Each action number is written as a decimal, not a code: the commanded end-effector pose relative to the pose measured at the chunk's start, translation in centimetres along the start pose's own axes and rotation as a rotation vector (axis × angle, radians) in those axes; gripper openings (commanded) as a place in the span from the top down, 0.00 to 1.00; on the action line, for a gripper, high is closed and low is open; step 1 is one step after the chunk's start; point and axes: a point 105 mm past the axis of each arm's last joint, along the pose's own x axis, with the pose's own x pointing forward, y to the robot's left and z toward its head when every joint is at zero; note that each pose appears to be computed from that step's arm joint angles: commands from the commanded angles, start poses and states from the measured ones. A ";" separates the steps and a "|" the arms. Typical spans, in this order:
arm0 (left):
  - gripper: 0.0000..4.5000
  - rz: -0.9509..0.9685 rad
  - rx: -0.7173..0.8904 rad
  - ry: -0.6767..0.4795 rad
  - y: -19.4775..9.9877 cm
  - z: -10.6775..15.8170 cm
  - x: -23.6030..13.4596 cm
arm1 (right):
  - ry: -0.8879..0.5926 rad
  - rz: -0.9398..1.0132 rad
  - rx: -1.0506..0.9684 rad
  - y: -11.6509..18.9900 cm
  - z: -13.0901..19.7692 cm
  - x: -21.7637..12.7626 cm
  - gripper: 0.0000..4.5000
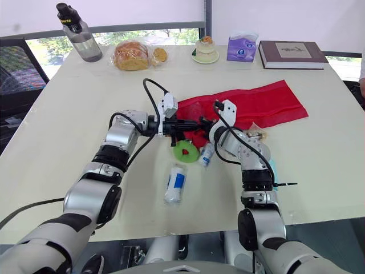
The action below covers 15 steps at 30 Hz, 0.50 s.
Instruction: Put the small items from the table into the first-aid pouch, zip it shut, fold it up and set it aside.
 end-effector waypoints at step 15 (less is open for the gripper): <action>1.00 0.201 0.006 0.023 2.9 -0.9 -4.1 | -0.022 0.313 -0.372 3.0 1.2 -8.8 0.00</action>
